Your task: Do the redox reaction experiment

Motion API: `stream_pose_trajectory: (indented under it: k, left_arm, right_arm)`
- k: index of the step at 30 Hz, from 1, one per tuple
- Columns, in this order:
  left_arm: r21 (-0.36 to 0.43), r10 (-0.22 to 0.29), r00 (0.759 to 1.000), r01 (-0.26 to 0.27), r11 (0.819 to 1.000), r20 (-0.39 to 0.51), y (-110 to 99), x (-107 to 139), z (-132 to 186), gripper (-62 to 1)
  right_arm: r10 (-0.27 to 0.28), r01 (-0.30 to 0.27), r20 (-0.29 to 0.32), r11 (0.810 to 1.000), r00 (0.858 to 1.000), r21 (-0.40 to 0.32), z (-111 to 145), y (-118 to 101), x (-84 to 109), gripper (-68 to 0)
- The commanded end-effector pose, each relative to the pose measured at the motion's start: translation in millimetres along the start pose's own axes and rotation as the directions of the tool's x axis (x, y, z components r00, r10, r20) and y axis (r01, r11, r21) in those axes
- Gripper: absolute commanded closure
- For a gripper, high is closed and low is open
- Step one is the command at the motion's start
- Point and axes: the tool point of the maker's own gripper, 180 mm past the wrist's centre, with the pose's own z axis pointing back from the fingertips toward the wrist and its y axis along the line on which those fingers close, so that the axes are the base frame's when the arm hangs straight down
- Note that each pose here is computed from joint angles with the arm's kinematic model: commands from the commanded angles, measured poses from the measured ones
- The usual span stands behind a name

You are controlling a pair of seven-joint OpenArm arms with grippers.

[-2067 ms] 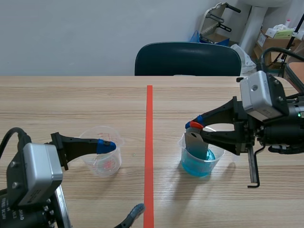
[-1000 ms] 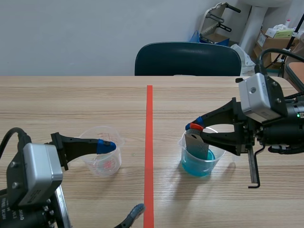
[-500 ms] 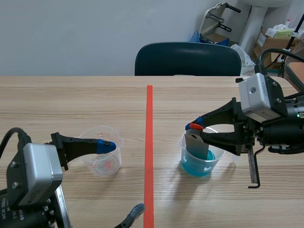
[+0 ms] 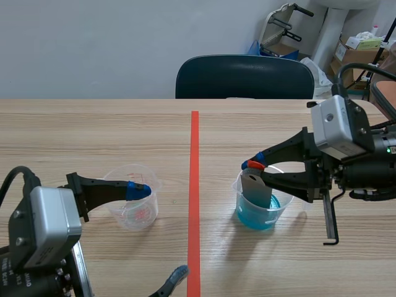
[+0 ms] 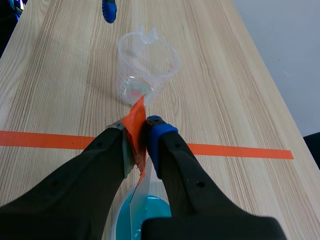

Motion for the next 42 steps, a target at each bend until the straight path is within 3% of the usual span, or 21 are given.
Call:
stream_pose_trajectory:
  k: [1,10,18,24,42]
  left_arm:
    - [0.003,0.012,0.999,-0.012,1.0,0.034,-0.9,7.5,-2.5,-62.3]
    - [0.004,0.012,0.999,-0.012,1.0,0.035,-0.8,7.6,-2.6,-62.3]
    - [0.003,0.012,1.0,-0.012,1.0,0.022,-0.9,5.2,-2.6,-62.3]
    - [0.003,0.013,1.0,-0.012,1.0,-0.017,-1.1,-1.8,-2.7,-62.3]
    - [-0.001,0.005,1.0,-0.005,1.0,-0.02,-1.7,-2.3,-2.7,-62.3]
  right_arm:
    - [0.015,-0.015,0.032,1.0,0.999,-0.012,2.8,-8.2,10.7,-0.6]
    - [0.015,-0.015,0.036,1.0,0.999,-0.012,2.8,-8.2,11.4,-0.6]
    - [0.015,-0.015,0.077,1.0,0.997,-0.012,3.2,-8.1,18.8,-0.6]
    - [0.018,-0.018,0.07,1.0,0.997,-0.009,3.2,-7.5,17.6,-0.6]
    - [0.019,-0.018,0.062,1.0,0.998,-0.007,4.5,-7.5,16.3,-0.6]
